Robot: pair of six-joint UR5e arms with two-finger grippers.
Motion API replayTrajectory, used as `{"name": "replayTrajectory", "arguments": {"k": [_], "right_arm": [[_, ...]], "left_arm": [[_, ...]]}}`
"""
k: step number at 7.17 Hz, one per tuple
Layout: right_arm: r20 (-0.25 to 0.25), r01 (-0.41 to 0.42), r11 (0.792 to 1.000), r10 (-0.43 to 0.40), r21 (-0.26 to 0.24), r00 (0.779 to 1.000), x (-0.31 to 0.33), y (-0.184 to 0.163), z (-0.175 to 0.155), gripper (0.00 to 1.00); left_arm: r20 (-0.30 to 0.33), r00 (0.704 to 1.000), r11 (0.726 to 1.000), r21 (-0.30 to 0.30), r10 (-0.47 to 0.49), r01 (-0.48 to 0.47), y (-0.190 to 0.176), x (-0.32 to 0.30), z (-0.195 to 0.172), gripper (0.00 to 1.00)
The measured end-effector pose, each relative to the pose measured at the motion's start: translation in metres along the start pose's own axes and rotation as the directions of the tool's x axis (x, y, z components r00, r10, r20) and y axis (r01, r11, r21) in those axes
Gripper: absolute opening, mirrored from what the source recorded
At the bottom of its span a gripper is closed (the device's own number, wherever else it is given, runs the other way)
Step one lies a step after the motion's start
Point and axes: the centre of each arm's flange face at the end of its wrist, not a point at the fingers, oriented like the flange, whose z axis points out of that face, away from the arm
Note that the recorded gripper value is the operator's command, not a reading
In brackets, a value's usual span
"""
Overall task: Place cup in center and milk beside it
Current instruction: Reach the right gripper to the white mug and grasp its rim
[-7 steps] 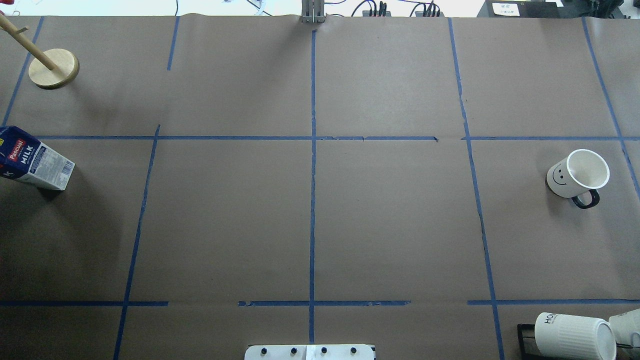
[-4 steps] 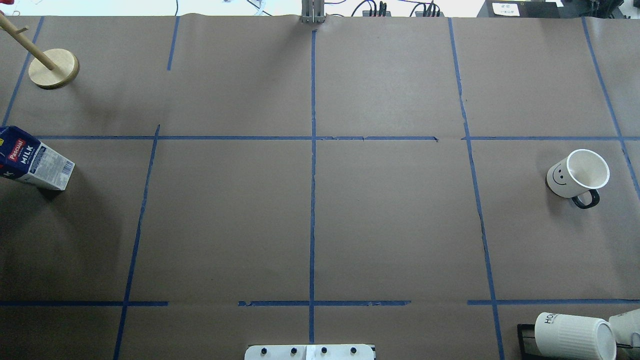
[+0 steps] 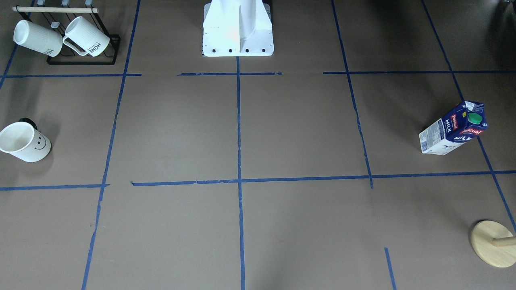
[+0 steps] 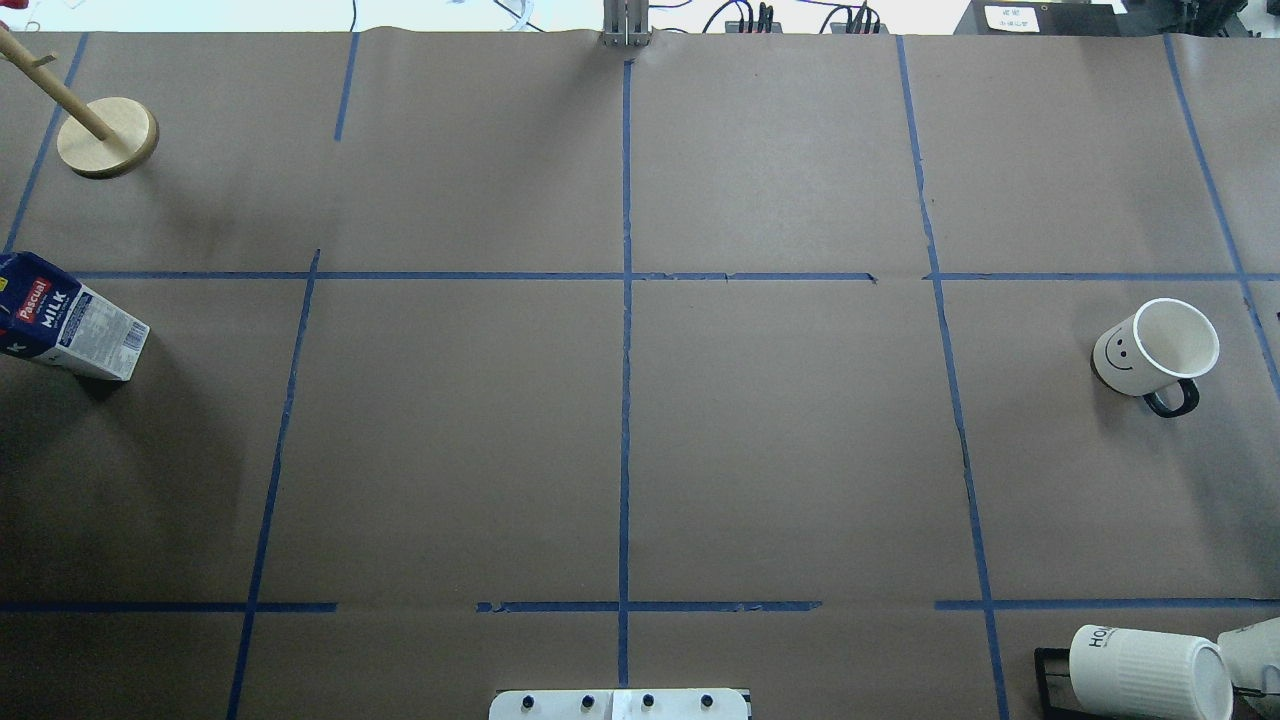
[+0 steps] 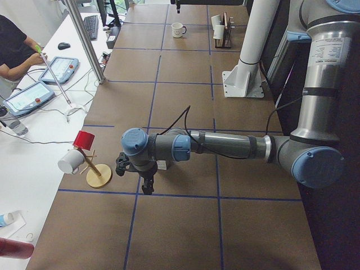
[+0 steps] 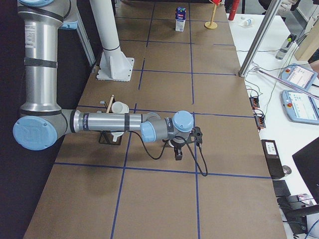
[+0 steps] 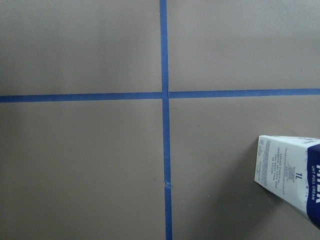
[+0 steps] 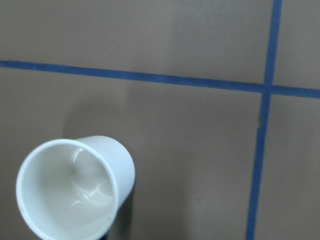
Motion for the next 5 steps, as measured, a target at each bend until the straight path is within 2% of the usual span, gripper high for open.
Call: {"name": "replayTrajectory", "arguments": {"k": [1, 3, 4, 5], "right_arm": [[0.012, -0.037, 0.999, 0.036, 0.016, 0.999, -0.019, -0.001, 0.015, 0.98], [0.001, -0.043, 0.999, 0.043, 0.018, 0.999, -0.034, 0.0, 0.044, 0.96], [-0.018, -0.03, 0.999, 0.031, 0.011, 0.999, -0.04, -0.002, 0.057, 0.28], [-0.046, -0.023, 1.0, 0.023, 0.008, 0.999, -0.042, -0.004, 0.068, 0.0]], "left_arm": [[-0.001, 1.0, 1.0, 0.005, 0.009, -0.009, 0.0, 0.0, 0.0, 1.0], [0.0, 1.0, 1.0, 0.014, 0.02, -0.02, 0.0, 0.0, 0.001, 1.0], [0.0, 1.0, 1.0, 0.014, 0.02, -0.02, 0.0, -0.001, 0.001, 1.0], [0.0, 1.0, 1.0, 0.013, 0.019, -0.019, 0.0, -0.002, 0.002, 1.0]]}}
